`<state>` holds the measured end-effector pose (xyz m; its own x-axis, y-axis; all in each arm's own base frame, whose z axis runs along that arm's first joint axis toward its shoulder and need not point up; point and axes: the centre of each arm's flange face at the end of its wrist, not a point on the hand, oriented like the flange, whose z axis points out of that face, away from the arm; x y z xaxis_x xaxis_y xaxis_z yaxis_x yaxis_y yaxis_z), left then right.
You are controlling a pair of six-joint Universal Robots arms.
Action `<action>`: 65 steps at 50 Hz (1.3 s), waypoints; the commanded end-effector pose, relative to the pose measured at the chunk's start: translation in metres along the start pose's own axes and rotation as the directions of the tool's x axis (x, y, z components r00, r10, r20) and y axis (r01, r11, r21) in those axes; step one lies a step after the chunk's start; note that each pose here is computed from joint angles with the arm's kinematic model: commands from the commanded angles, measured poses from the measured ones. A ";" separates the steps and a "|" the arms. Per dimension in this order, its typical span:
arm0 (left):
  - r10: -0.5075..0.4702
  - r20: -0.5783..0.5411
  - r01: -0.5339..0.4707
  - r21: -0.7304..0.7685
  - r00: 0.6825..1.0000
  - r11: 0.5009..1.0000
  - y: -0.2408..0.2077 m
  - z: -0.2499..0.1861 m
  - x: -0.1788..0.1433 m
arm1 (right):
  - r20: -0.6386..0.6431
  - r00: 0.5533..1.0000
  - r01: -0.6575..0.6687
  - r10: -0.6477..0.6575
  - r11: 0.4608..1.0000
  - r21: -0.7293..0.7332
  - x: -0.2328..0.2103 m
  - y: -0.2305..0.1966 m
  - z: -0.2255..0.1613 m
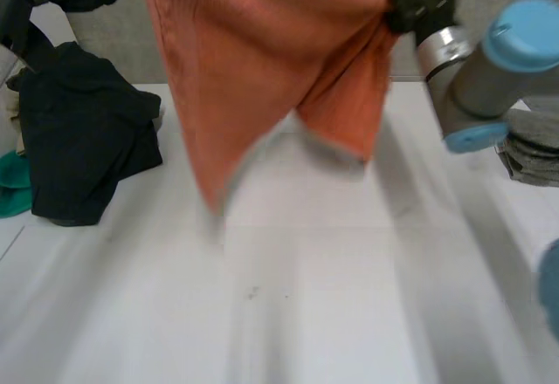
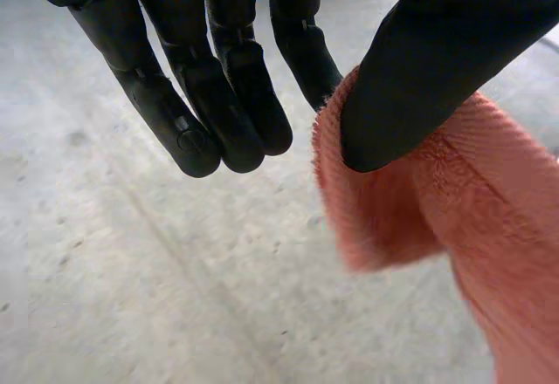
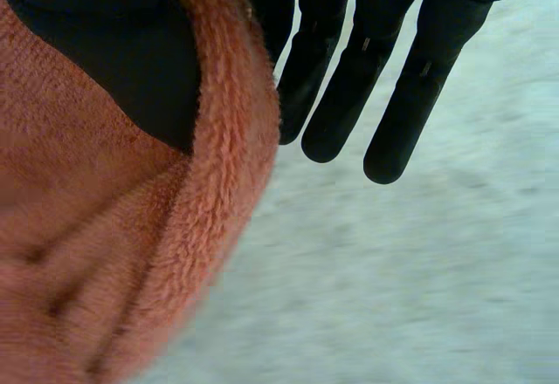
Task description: Fold the laundry.
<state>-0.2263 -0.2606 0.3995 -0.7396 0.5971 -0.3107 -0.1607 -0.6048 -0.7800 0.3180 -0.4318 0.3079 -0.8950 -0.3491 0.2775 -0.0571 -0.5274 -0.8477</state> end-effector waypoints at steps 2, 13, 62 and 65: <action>-0.046 0.058 0.053 -0.132 0.997 0.990 0.058 0.002 -0.019 | -0.014 1.000 0.015 -0.017 0.996 -0.084 0.019 -0.027 -0.045; -0.157 0.003 0.139 -0.482 0.988 0.865 0.192 -0.053 0.015 | 0.294 0.956 0.128 0.008 0.889 -0.439 -0.063 0.042 -0.161; -0.096 0.294 0.305 -0.838 0.951 0.453 0.172 -0.035 0.047 | 0.050 0.998 0.024 0.044 0.465 -0.885 0.047 0.051 -0.227; -0.087 0.280 0.291 -0.869 0.956 0.401 0.196 -0.037 0.046 | 0.068 0.997 0.048 0.025 0.478 -0.877 0.045 0.060 -0.233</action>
<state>-0.2642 -0.3064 0.2459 -0.8744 0.4820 -0.0558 0.2247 0.3002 -0.9270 0.1768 -0.3009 0.1814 -0.8854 -0.4047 0.2284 -0.4108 0.4518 -0.7919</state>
